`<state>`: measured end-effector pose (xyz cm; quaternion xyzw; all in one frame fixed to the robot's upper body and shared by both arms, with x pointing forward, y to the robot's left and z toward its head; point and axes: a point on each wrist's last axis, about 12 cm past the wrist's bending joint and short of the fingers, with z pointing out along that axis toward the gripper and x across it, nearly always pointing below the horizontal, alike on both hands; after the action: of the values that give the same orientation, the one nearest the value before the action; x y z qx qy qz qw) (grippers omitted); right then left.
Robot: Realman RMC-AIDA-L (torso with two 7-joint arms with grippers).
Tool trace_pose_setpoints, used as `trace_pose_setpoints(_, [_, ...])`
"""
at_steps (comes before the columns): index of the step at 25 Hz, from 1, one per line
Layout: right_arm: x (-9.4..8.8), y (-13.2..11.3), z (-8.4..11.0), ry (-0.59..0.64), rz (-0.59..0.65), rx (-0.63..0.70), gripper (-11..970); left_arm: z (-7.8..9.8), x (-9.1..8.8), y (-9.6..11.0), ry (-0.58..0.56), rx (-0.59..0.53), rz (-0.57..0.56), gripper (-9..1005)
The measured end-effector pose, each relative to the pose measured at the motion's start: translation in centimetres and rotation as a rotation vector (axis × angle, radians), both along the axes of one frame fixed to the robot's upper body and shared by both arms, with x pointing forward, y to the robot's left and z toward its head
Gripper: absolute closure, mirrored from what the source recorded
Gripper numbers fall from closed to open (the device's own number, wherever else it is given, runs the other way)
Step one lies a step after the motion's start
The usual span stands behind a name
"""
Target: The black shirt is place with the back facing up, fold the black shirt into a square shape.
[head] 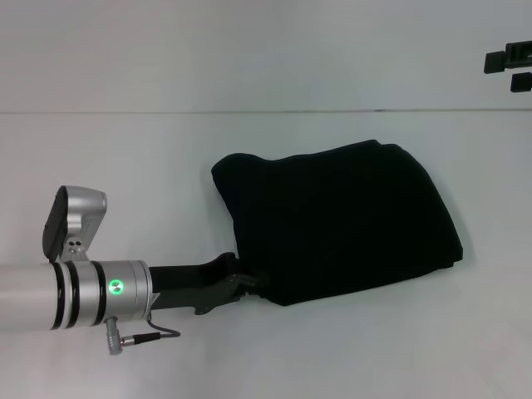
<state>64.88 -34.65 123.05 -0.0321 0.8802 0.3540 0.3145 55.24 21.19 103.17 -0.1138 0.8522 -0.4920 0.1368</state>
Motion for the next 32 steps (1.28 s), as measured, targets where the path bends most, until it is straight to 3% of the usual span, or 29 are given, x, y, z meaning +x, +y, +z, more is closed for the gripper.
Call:
trace_pose_setpoints(3, [0.0, 0.0, 0.0, 0.000, 0.000, 0.000, 168, 0.0, -0.1, 0.0, -0.002, -0.002, -0.007, 854])
trace_pose_setpoints(9, [-0.1, 0.0, 0.0, 0.005, 0.005, 0.002, 168, 0.3, -0.5, 0.6, -0.022, -0.019, -0.041, 898])
trace_pose_setpoints(14, [-0.2, 0.1, -0.1, 0.014, 0.013, 0.004, 169, 0.4, -1.2, 3.2, -0.020, -0.022, -0.009, 934])
trace_pose_setpoints(21, [-0.3, 0.1, -0.1, 0.015, 0.018, 0.007, 168, 1.6, -1.6, 6.8, -0.035, -0.028, 0.010, 895])
trace_pose_setpoints(32, [-0.2, 0.2, -0.1, 0.013, 0.021, 0.007, 168, 2.2, -1.4, 7.4, -0.034, 0.008, -0.037, 834])
